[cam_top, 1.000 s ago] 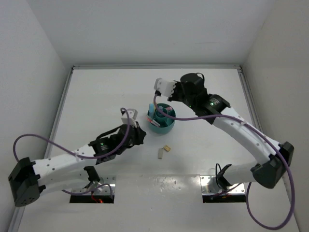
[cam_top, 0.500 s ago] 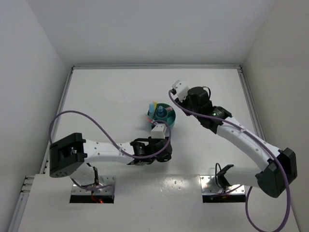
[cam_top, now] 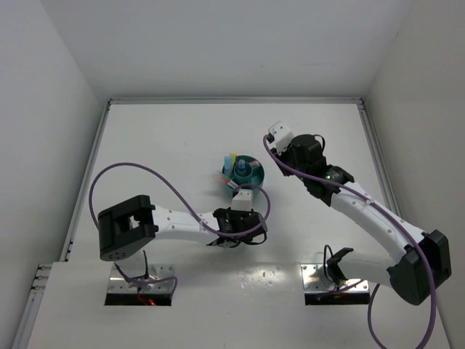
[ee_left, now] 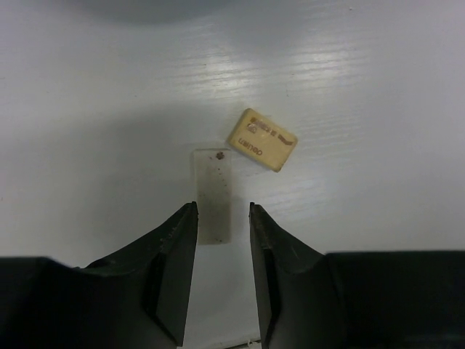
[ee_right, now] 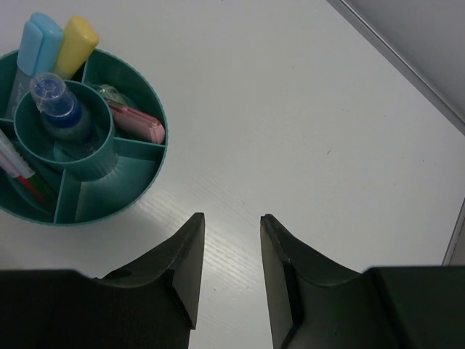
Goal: Sort the stationery into containers
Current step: Pick up the stationery from the center of the board, then place the stationery in the storage box.
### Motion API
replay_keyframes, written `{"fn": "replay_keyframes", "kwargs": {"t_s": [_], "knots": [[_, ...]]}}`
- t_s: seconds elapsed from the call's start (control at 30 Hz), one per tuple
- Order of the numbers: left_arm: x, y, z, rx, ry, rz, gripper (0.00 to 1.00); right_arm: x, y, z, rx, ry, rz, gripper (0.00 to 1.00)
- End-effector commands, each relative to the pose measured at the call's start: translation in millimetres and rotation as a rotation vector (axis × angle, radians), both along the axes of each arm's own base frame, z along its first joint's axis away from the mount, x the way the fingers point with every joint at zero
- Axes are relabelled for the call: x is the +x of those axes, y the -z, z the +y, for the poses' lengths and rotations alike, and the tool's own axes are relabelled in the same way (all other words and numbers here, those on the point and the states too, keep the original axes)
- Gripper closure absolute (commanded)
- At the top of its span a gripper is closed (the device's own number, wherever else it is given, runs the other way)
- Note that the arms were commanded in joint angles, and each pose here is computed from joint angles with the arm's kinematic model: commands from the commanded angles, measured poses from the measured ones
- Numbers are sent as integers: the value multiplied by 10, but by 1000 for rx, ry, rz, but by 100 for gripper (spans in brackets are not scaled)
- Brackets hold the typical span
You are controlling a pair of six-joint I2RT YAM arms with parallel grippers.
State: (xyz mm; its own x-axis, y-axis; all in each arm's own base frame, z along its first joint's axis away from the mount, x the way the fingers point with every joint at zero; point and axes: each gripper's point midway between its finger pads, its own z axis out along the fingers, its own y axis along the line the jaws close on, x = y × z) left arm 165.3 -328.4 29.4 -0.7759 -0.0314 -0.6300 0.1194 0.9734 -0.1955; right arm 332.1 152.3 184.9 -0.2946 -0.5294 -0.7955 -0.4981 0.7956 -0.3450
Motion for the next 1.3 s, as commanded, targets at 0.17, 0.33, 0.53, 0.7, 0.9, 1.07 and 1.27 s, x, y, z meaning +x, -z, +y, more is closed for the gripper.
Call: {"fn": "replay_keyframes", "kwargs": {"t_s": [0.17, 0.33, 0.53, 0.7, 0.9, 1.07, 1.27], "knots": [[120, 73, 33, 55, -26, -14, 59, 18, -232, 30, 92, -3, -61, 64], [141, 120, 33, 70, -22, -5, 59, 11, -260, 28, 111, -6, -62, 64], [130, 140, -19, 76, 0, 7, 83, 4, -292, 23, 116, -6, -70, 64], [137, -378, -72, 15, 23, -58, 100, 10, -323, -12, 120, 3, -78, 64], [373, -1483, -212, -157, 73, -228, 100, 31, -292, -38, 115, 12, -71, 97], [858, -1858, -235, -127, 81, -333, 100, 43, -188, -43, 78, 2, -48, 63], [1281, -1905, -465, -62, 146, -357, 100, 11, -103, -23, 62, -21, -16, 100]]}}
